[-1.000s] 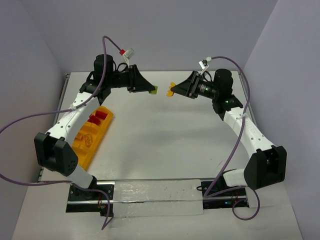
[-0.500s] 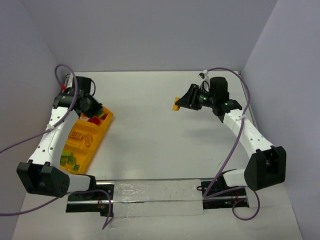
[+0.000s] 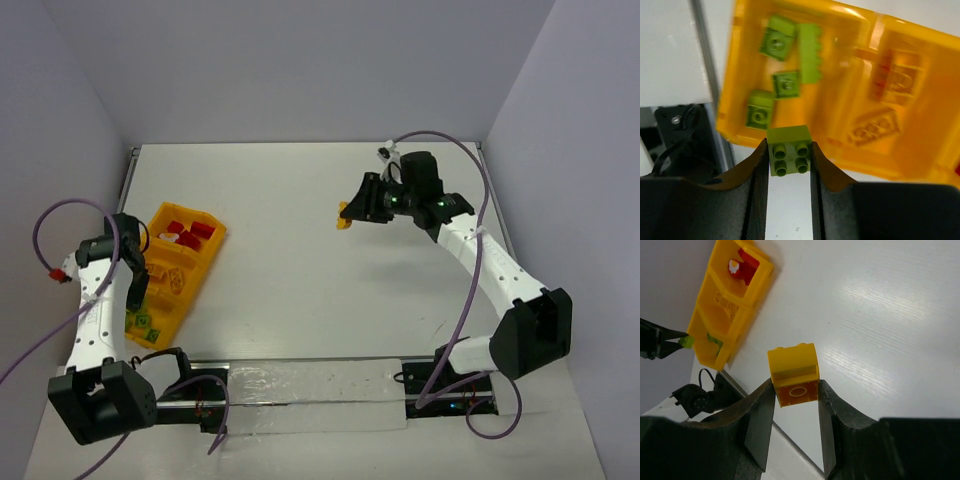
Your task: Sort the legos into containers by color
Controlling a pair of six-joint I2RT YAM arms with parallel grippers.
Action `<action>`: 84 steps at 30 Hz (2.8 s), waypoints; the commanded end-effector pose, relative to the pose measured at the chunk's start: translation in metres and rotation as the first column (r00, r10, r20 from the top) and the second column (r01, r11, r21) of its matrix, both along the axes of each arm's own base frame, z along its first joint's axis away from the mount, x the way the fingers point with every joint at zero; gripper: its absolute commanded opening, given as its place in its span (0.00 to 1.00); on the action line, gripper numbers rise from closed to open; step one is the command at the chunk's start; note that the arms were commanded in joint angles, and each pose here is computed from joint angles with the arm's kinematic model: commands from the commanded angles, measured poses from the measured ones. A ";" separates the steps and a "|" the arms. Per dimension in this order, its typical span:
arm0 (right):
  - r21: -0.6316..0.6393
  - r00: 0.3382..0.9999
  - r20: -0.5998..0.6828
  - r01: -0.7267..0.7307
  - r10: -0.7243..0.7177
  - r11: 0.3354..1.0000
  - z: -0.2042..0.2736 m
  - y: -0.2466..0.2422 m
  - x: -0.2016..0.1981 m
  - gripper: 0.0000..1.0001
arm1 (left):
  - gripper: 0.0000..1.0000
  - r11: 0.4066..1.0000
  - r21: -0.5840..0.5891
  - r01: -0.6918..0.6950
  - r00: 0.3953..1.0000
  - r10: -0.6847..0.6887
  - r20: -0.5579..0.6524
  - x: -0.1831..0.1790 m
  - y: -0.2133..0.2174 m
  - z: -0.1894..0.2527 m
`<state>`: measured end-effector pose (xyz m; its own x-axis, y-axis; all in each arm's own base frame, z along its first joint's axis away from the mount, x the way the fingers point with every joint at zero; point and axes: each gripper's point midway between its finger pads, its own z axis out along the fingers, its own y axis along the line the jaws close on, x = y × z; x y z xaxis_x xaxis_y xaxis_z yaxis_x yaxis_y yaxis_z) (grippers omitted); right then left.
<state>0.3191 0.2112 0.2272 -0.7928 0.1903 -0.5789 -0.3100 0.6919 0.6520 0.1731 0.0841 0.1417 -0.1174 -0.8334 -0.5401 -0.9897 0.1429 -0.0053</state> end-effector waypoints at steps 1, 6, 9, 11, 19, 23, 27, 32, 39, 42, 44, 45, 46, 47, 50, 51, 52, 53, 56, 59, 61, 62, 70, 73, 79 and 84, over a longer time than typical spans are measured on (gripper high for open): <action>-0.068 0.993 0.104 -0.044 0.051 0.997 0.025 0.025 0.001 0.00 | 0.00 0.996 -0.024 -0.084 0.996 0.084 0.009 -0.015 0.017 -0.013; -0.055 0.993 0.065 -0.090 0.094 0.994 0.013 0.038 -0.004 0.00 | 0.00 0.990 -0.095 -0.105 0.994 0.105 0.000 -0.017 0.021 -0.031; -0.056 0.992 0.072 -0.096 0.100 0.994 0.015 0.041 -0.006 0.00 | 0.00 0.988 -0.103 -0.118 0.993 0.119 -0.001 -0.016 0.024 -0.033; -0.053 0.992 0.076 -0.102 0.105 0.993 0.017 0.043 -0.008 0.00 | 0.00 0.987 -0.099 -0.130 0.992 0.130 -0.006 -0.016 0.028 -0.033; -0.074 0.989 0.069 -0.128 0.133 0.989 0.015 0.053 -0.011 0.00 | 0.21 0.984 -0.092 -0.156 0.987 0.158 0.020 -0.013 0.039 -0.032; -0.091 0.982 0.089 -0.156 0.164 0.984 0.020 0.068 -0.015 0.00 | 0.76 0.986 -0.078 -0.149 0.988 0.152 0.031 -0.011 0.044 -0.028; -0.109 0.980 0.059 -0.185 0.192 0.977 0.008 0.080 -0.018 0.00 | 0.95 0.992 -0.058 -0.112 0.993 0.114 0.042 -0.006 0.049 -0.018; -0.151 0.976 0.033 -0.208 0.215 0.966 -0.003 0.093 -0.022 0.00 | 0.94 0.985 -0.012 0.170 0.957 -0.162 0.241 0.037 0.043 0.027; -0.236 0.983 -0.048 -0.184 0.178 0.954 -0.060 0.101 -0.008 0.10 | 0.95 0.898 0.165 0.407 0.797 -0.438 0.417 0.066 0.022 0.096; -0.250 0.980 -0.046 -0.200 0.194 0.947 -0.072 0.121 0.001 0.12 | 0.95 0.860 0.148 0.488 0.763 -0.503 0.406 0.076 0.006 0.096; -0.269 0.974 -0.069 -0.225 0.214 0.937 -0.087 0.134 0.000 0.11 | 0.95 0.844 0.144 0.517 0.747 -0.526 0.406 0.079 -0.001 0.094; -0.276 0.971 -0.080 -0.239 0.225 0.931 -0.094 0.141 0.002 0.11 | 0.95 0.840 0.144 0.523 0.743 -0.532 0.407 0.080 -0.003 0.094; -0.276 0.967 -0.078 -0.254 0.241 0.927 -0.095 0.152 0.001 0.11 | 0.95 0.837 0.141 0.529 0.739 -0.536 0.408 0.080 -0.005 0.093; -0.280 0.964 -0.091 -0.264 0.248 0.923 -0.101 0.159 -0.001 0.11 | 0.95 0.833 0.136 0.536 0.735 -0.541 0.409 0.081 -0.006 0.092; -0.280 0.961 -0.142 -0.267 0.235 0.922 -0.123 0.173 -0.001 0.21 | 0.95 0.812 0.120 0.572 0.714 -0.564 0.415 0.087 -0.014 0.090; -0.284 0.967 -0.142 -0.246 0.213 0.927 -0.125 0.175 0.003 0.31 | 0.95 0.803 0.120 0.584 0.706 -0.575 0.414 0.089 -0.017 0.089; -0.281 0.968 -0.151 -0.238 0.202 0.930 -0.128 0.177 0.005 0.41 | 0.97 0.789 0.109 0.604 0.696 -0.589 0.411 0.092 -0.023 0.088; -0.279 0.968 -0.159 -0.231 0.192 0.932 -0.131 0.178 0.007 0.51 | 0.98 0.775 0.098 0.624 0.685 -0.603 0.408 0.094 -0.028 0.087; -0.282 0.968 -0.171 -0.229 0.186 0.932 -0.131 0.181 0.010 0.71 | 0.99 0.720 0.070 0.690 0.659 -0.666 0.349 0.104 -0.055 0.077; -0.274 0.972 -0.150 -0.216 0.181 0.937 -0.117 0.180 0.012 0.77 | 0.99 0.679 0.054 0.732 0.626 -0.702 0.339 0.114 -0.082 0.076; -0.268 0.978 -0.131 -0.191 0.161 0.944 -0.106 0.173 0.014 0.79 | 0.98 0.626 0.030 0.779 0.584 -0.743 0.327 0.121 -0.109 0.071; -0.266 0.983 -0.114 -0.170 0.144 0.949 -0.100 0.167 0.015 0.79 | 0.95 0.592 0.013 0.806 0.559 -0.768 0.314 0.124 -0.126 0.066; -0.279 0.996 -0.052 0.052 -0.069 0.959 -0.075 0.056 0.026 0.79 | 0.86 0.398 -0.128 0.908 0.418 -0.872 0.255 0.121 -0.217 0.028; -0.311 0.987 -0.063 0.120 -0.147 0.943 -0.084 0.011 0.017 0.79 | 0.89 0.262 -0.168 0.950 0.293 -0.934 0.203 0.108 -0.248 0.008; -0.333 0.978 -0.044 0.179 -0.205 0.926 -0.080 -0.030 -0.006 0.79 | 0.99 0.072 -0.212 0.975 0.092 -0.992 0.088 0.084 -0.272 -0.033; -0.329 0.978 -0.044 0.180 -0.205 0.927 -0.077 -0.033 -0.012 0.79 | 0.92 0.076 -0.234 0.969 0.088 -0.995 0.040 0.081 -0.273 -0.060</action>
<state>0.3100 0.1820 0.1395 -0.8234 0.1661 -0.5426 -0.0896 0.9061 0.4135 0.2485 -0.1865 0.0991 -0.9468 -0.0131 -0.3215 0.0234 0.9937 -0.1095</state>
